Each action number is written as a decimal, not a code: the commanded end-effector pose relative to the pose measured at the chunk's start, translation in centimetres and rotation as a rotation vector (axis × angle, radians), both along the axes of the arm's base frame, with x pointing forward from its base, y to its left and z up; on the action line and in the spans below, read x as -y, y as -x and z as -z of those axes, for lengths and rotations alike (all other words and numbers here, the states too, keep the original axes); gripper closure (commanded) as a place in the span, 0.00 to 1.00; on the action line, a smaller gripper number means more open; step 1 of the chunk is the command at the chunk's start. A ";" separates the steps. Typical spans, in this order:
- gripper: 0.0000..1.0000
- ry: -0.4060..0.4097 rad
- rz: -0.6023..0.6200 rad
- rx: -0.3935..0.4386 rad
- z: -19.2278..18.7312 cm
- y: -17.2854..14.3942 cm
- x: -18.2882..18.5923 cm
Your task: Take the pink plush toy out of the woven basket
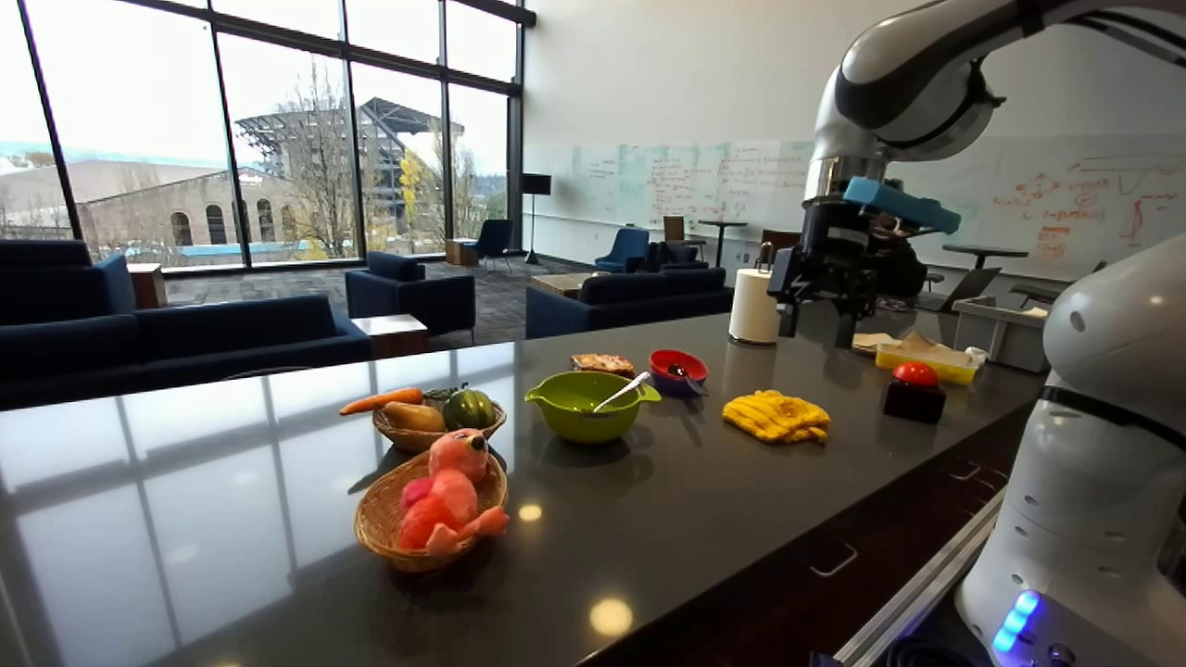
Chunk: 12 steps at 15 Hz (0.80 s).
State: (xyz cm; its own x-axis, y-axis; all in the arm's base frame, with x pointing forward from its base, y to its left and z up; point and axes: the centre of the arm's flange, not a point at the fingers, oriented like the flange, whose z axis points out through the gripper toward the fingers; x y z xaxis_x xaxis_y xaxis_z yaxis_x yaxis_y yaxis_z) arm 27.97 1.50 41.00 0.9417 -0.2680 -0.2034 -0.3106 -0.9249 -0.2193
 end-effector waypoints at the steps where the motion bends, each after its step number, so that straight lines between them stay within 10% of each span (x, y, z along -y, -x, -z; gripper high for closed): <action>1: 0.00 -0.006 -0.006 -0.002 0.1 -0.5 -0.5; 12: 0.00 0.052 -0.154 0.060 2.8 -6.2 -8.5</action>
State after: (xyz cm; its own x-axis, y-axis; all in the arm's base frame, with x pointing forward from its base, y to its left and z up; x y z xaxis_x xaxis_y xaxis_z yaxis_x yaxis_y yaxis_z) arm 31.18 7.68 39.28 0.9763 -0.1601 -0.1457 -0.1857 -0.9652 -0.1843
